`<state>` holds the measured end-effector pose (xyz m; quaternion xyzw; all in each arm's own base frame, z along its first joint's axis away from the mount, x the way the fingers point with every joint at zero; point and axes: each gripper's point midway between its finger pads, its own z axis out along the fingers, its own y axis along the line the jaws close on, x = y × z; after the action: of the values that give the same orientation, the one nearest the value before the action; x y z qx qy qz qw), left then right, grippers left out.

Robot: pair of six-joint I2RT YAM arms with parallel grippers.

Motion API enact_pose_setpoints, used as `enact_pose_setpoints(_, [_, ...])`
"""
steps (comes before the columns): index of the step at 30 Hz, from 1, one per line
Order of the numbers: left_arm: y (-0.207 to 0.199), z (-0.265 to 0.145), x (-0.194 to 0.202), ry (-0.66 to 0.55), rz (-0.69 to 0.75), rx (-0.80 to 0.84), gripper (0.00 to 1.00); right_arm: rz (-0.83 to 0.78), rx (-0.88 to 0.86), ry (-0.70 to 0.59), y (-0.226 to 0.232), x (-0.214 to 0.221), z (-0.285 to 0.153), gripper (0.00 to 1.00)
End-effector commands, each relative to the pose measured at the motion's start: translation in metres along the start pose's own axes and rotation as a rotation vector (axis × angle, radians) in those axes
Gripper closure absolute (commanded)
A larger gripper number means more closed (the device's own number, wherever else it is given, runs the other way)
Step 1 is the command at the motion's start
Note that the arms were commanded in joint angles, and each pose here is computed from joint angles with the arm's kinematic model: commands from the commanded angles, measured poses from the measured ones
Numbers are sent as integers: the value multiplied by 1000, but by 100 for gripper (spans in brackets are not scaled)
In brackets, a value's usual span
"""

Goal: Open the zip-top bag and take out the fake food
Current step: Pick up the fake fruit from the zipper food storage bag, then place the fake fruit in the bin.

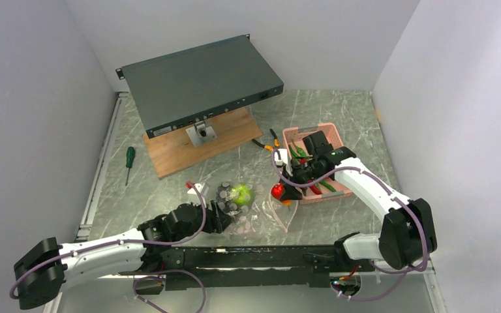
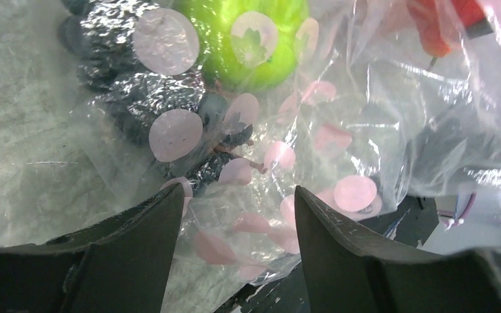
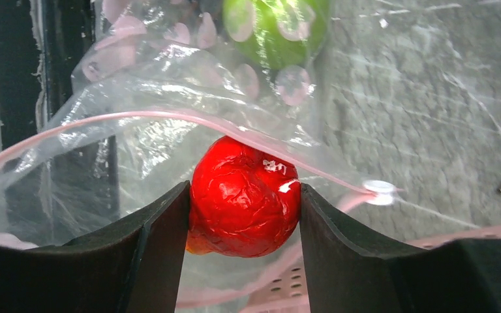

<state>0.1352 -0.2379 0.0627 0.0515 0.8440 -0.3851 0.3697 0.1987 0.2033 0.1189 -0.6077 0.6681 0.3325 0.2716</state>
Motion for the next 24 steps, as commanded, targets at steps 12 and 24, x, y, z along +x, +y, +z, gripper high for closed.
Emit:
enact_pose_setpoints(12, [23, -12, -13, -122, -121, -85, 17, -3, 186, -183, -22, -26, -63, 100])
enact_pose_setpoints(24, [30, -13, -15, -132, -92, -118, 0, 181, 620, -279, -83, -2, -140, 100])
